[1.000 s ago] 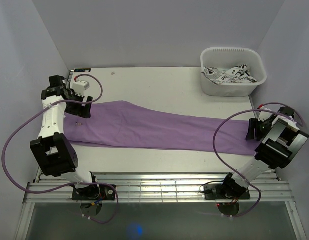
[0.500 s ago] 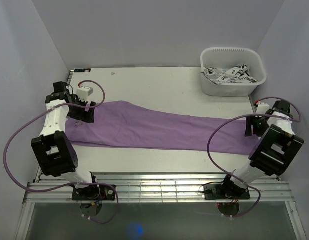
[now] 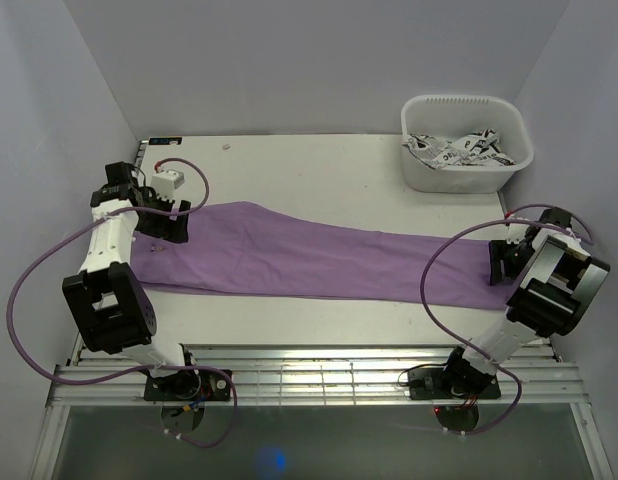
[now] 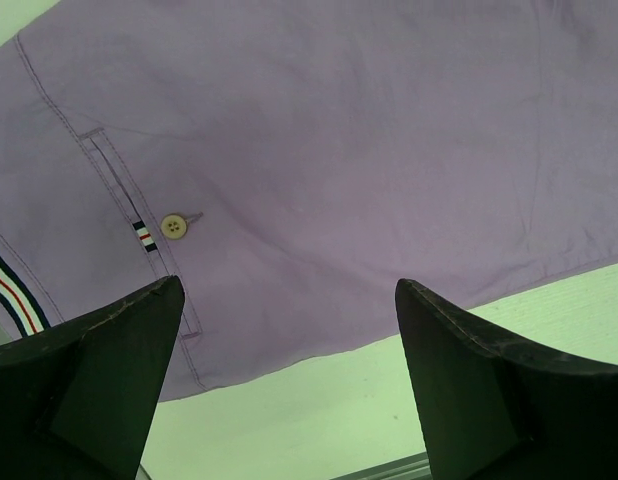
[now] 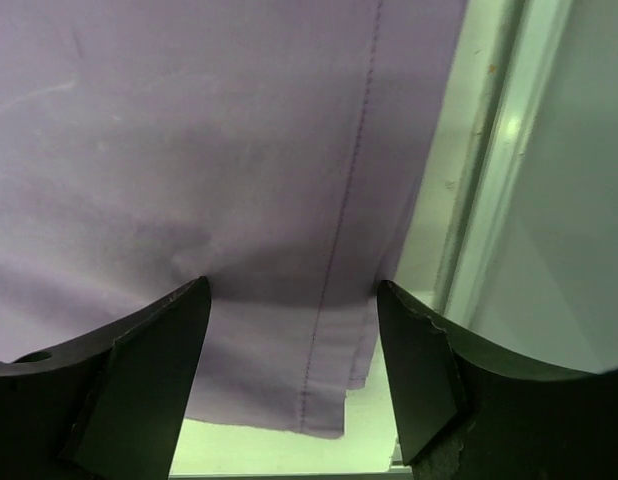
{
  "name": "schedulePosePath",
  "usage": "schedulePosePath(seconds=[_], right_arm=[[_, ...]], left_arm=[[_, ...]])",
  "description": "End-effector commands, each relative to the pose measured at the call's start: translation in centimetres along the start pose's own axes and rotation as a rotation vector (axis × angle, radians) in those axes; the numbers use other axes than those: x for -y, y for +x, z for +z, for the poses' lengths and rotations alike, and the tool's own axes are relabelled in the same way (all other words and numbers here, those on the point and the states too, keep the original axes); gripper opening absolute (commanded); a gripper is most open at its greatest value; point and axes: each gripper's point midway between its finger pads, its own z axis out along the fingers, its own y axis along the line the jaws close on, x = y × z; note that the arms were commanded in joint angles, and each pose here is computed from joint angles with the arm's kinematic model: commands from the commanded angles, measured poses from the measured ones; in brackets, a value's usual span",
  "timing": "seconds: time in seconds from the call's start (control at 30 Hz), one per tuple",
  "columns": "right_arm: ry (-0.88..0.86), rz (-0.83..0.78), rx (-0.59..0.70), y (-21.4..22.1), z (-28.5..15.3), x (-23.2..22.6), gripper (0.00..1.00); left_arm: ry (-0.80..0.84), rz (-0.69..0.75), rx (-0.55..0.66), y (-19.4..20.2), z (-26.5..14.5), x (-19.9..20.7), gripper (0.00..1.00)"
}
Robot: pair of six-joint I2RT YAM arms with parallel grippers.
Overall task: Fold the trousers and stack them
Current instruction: Fold the trousers
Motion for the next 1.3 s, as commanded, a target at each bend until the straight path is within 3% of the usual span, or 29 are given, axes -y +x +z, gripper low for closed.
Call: schedulePosePath(seconds=[0.0,0.27,0.63,0.8,1.03,1.13,1.23,1.27], right_arm=[[0.010,-0.004,-0.030,1.1,1.5,0.1,0.74],[-0.095,0.012,-0.096,4.5,3.9,-2.9,0.69],[0.001,-0.022,-0.003,0.9,0.1,-0.2,0.81],[0.008,-0.035,-0.044,1.6,1.0,0.3,0.84],[-0.125,-0.002,-0.107,3.5,4.3,-1.3,0.84],[-0.167,0.003,-0.128,4.2,5.4,-1.7,0.81],[-0.198,0.001,-0.136,4.7,5.8,-2.3,0.71],[-0.204,-0.001,-0.136,4.9,5.8,-2.5,0.62]], left_arm=[[-0.015,-0.019,0.059,-1.5,-1.0,-0.1,0.98],[-0.032,-0.010,0.041,-1.0,-1.1,-0.3,0.98],[0.002,-0.028,0.042,-0.8,-0.5,0.3,0.98],[0.003,-0.032,0.044,-1.2,-0.4,0.1,0.98],[-0.001,-0.034,0.030,-1.0,-0.2,-0.1,0.98],[-0.004,-0.035,0.026,-0.9,-0.4,-0.1,0.98],[-0.010,-0.034,0.021,-0.8,-0.4,-0.2,0.98],[-0.014,-0.035,0.018,-0.7,-0.4,-0.2,0.98]])
